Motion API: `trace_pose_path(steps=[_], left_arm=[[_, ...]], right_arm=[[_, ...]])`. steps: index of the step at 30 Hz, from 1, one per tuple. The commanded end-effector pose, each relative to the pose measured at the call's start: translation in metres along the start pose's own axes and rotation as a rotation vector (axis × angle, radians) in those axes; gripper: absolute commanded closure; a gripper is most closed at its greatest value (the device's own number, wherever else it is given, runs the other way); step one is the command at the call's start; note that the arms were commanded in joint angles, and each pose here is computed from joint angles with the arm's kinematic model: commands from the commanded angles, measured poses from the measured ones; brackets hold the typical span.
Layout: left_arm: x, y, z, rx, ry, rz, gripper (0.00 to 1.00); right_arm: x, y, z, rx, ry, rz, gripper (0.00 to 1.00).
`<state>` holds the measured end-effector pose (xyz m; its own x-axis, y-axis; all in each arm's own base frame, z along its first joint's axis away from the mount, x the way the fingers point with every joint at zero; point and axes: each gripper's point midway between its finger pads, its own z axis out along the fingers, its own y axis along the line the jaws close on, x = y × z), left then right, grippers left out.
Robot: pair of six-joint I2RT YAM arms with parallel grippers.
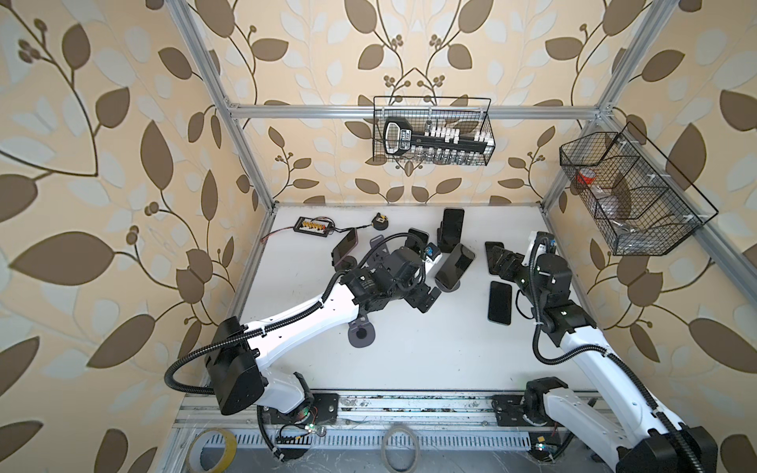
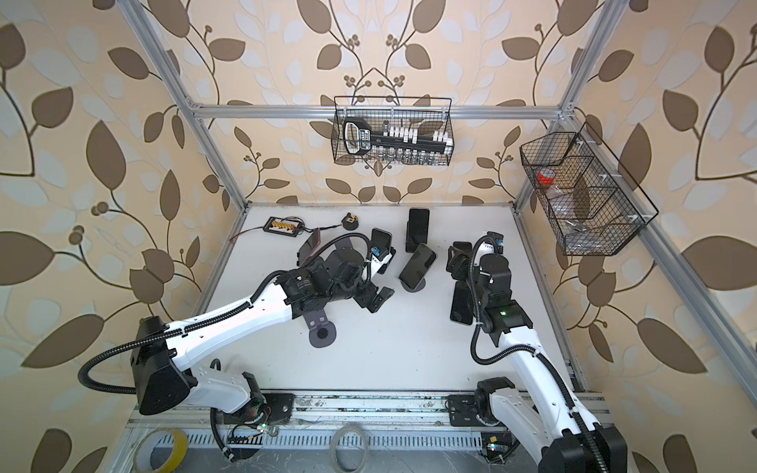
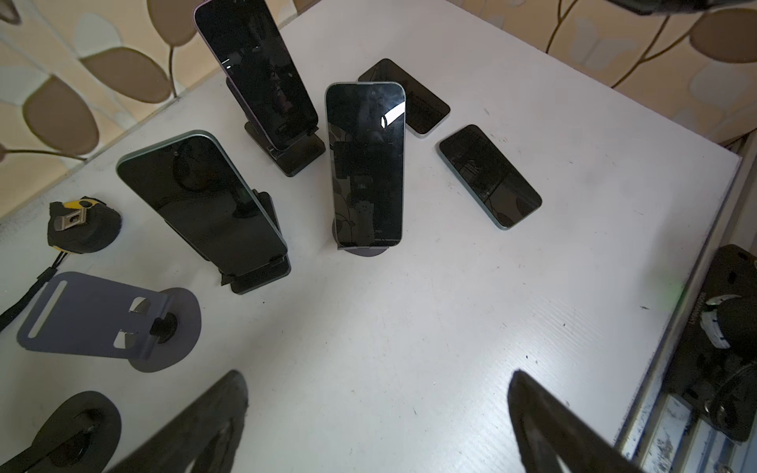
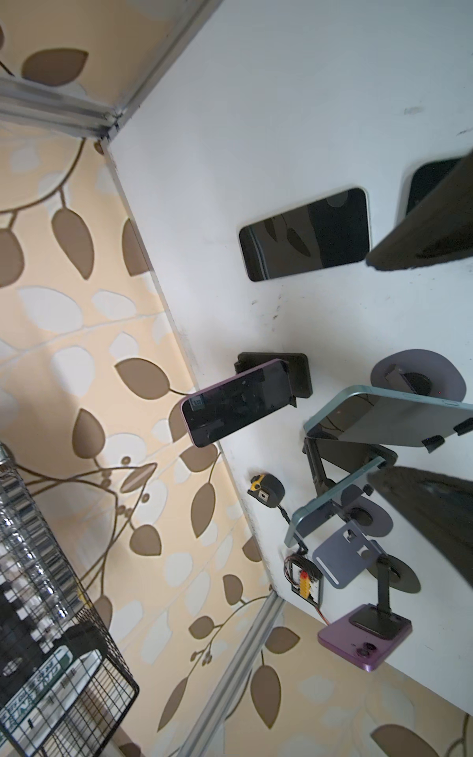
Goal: Remove the phone from the phone stand
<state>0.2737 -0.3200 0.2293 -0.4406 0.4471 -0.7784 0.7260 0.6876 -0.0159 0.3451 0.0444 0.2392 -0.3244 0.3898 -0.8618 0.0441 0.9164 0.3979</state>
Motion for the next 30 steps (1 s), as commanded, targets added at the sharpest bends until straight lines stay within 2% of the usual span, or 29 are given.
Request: trace_pose_path(steps=[1,12,17,19,21,24,28,30], left_arm=[[-0.018,0.005,-0.019,0.023,-0.082,-0.034,0.01],[-0.024,0.017,-0.023,0.044,-0.107,-0.094,0.01],[-0.021,0.022,-0.022,0.014,-0.097,-0.094,0.01],[-0.021,0.023,-0.021,0.012,-0.093,-0.094,0.01],[-0.021,0.022,-0.019,0.019,-0.090,-0.102,0.01],[-0.020,0.021,-0.016,0.023,-0.083,-0.116,0.01],[-0.016,0.017,-0.003,0.047,-0.058,-0.183,0.01],[-0.017,0.017,0.005,0.052,-0.045,-0.246,0.02]], right_arm=[[-0.013,0.027,0.000,-0.084,-0.014,0.004,0.24],[0.008,0.075,0.005,-0.211,0.055,-0.089,0.23],[0.018,0.072,0.012,-0.177,0.112,-0.049,0.23],[0.032,0.080,0.014,-0.217,0.173,-0.050,0.25],[0.049,0.087,0.017,-0.235,0.243,-0.062,0.30],[0.063,0.086,0.021,-0.208,0.298,-0.063,0.42],[0.067,0.084,0.021,-0.200,0.320,-0.050,0.50],[0.067,0.086,0.021,-0.203,0.327,-0.051,0.51]])
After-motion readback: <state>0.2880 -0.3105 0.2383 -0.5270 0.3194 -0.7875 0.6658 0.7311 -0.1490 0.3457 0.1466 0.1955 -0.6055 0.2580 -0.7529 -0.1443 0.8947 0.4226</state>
